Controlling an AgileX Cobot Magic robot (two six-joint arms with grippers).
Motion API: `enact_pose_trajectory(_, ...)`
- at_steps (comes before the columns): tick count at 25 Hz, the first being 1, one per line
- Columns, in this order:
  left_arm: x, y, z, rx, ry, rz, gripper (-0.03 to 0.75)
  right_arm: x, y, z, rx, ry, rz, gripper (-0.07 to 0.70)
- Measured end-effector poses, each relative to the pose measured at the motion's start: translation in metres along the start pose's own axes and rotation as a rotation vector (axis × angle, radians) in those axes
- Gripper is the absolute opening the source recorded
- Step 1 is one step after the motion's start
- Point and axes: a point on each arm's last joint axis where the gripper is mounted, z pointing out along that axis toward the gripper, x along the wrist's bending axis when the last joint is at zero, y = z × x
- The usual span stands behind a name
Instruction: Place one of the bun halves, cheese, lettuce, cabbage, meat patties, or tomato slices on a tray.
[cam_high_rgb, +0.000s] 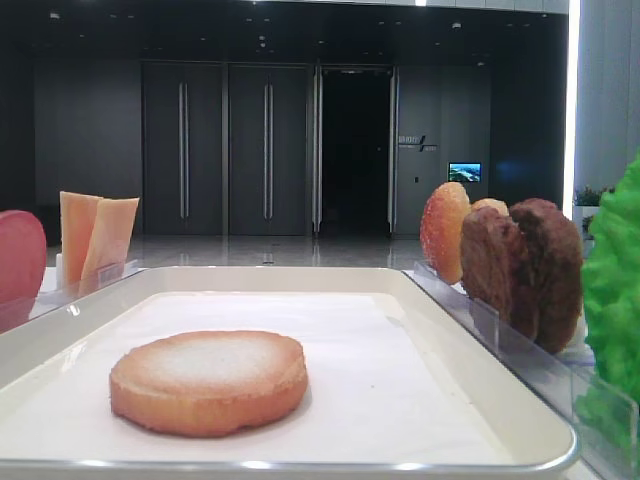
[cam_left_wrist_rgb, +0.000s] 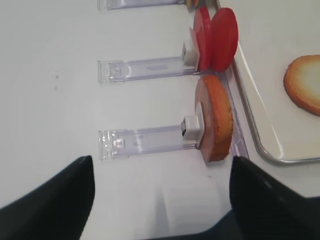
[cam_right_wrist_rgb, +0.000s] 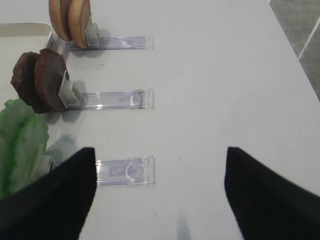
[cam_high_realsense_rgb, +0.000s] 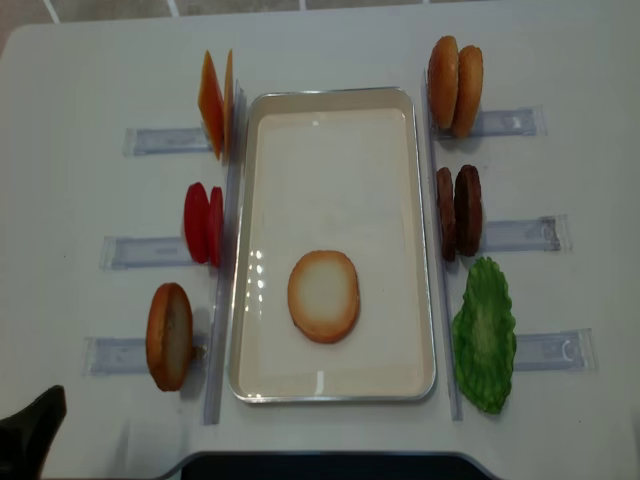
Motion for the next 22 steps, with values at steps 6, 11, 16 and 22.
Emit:
enact_pose_trajectory(6,-0.002,-0.009,-0.012,-0.118,-0.002,0.011,0.643,0.0,0.0,0.0,0.0,0.0,0.0,0.534)
enact_pose_trajectory(11,-0.003,-0.011,-0.012,-0.128,-0.002,0.014,0.643,0.0,0.0,0.0,0.0,0.0,0.0,0.534)
enact_pose_trajectory(16,-0.003,-0.01,-0.012,-0.133,-0.001,0.015,0.643,0.0,0.0,0.0,0.0,0.0,0.0,0.534)
enact_pose_trajectory(22,-0.003,-0.01,-0.012,-0.133,-0.001,0.016,0.643,0.0,0.0,0.0,0.0,0.0,0.0,0.534)
